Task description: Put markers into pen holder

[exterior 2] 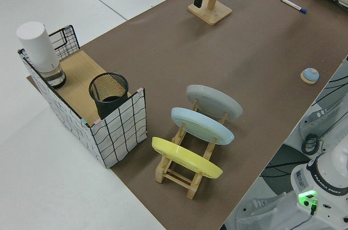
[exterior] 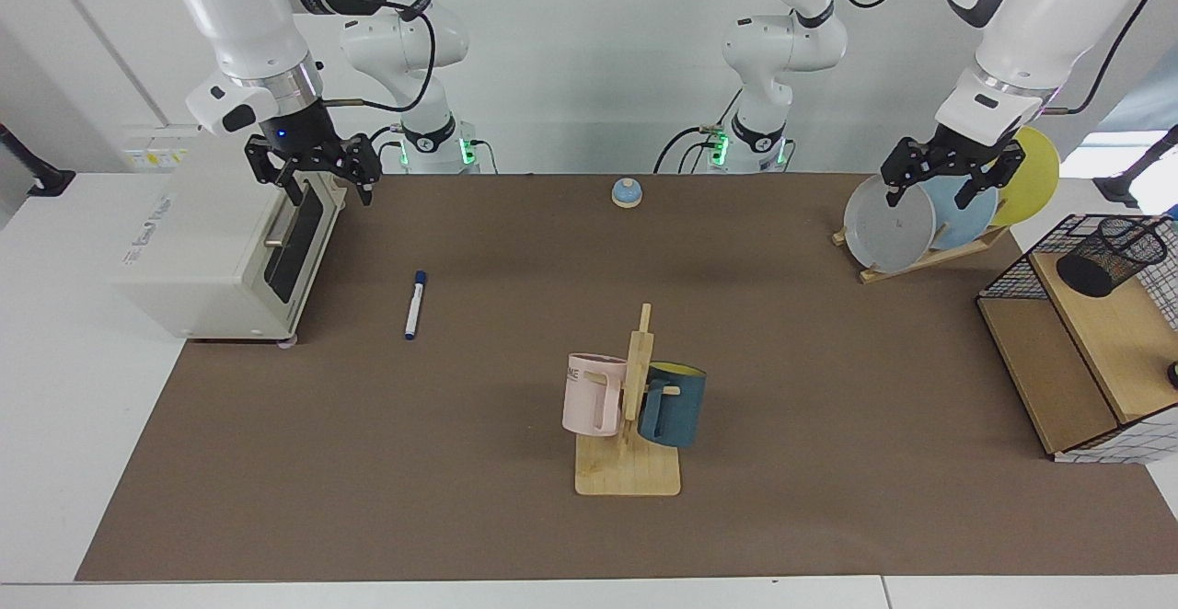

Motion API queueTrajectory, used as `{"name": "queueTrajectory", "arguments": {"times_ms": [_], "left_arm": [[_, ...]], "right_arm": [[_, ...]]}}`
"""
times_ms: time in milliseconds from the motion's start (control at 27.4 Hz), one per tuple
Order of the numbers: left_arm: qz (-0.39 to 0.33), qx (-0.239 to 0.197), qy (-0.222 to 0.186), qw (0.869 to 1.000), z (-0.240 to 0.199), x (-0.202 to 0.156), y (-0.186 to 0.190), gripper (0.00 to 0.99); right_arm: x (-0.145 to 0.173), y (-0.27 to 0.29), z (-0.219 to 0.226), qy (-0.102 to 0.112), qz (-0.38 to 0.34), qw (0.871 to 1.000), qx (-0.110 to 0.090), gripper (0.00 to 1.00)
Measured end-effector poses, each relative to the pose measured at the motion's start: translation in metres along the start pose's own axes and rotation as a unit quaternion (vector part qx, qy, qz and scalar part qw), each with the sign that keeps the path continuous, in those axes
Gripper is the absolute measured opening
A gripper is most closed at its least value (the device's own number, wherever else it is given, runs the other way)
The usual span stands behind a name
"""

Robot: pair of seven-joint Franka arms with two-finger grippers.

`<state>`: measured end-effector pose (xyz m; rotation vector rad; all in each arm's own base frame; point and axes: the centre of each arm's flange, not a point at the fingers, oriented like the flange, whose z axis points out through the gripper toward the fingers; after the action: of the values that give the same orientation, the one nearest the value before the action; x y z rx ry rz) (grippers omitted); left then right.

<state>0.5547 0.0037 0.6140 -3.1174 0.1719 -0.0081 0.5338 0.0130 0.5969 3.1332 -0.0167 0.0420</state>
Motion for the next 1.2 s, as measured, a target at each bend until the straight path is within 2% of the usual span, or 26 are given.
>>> {"name": "queueTrajectory", "arguments": {"times_ms": [328, 766, 985, 1204], "left_arm": [[0.001, 0.0, 0.0, 1.0, 0.0, 0.0, 0.001, 0.991], [0.003, 0.0, -0.001, 1.0, 0.001, 0.0, 0.004, 0.991], [0.004, 0.0, -0.002, 1.0, 0.002, 0.0, 0.004, 0.991], [0.005, 0.0, -0.003, 1.0, 0.003, 0.0, 0.006, 0.991]], "right_arm": [[-0.002, 0.003, 0.001, -0.009, 0.003, 1.0, -0.001, 1.0], [0.0, 0.008, 0.004, -0.002, 0.009, 1.0, -0.001, 1.0], [0.002, 0.003, 0.029, -0.004, 0.01, 1.0, -0.002, 1.0], [0.006, -0.027, 0.081, -0.006, 0.032, 0.999, -0.003, 1.0]]}}
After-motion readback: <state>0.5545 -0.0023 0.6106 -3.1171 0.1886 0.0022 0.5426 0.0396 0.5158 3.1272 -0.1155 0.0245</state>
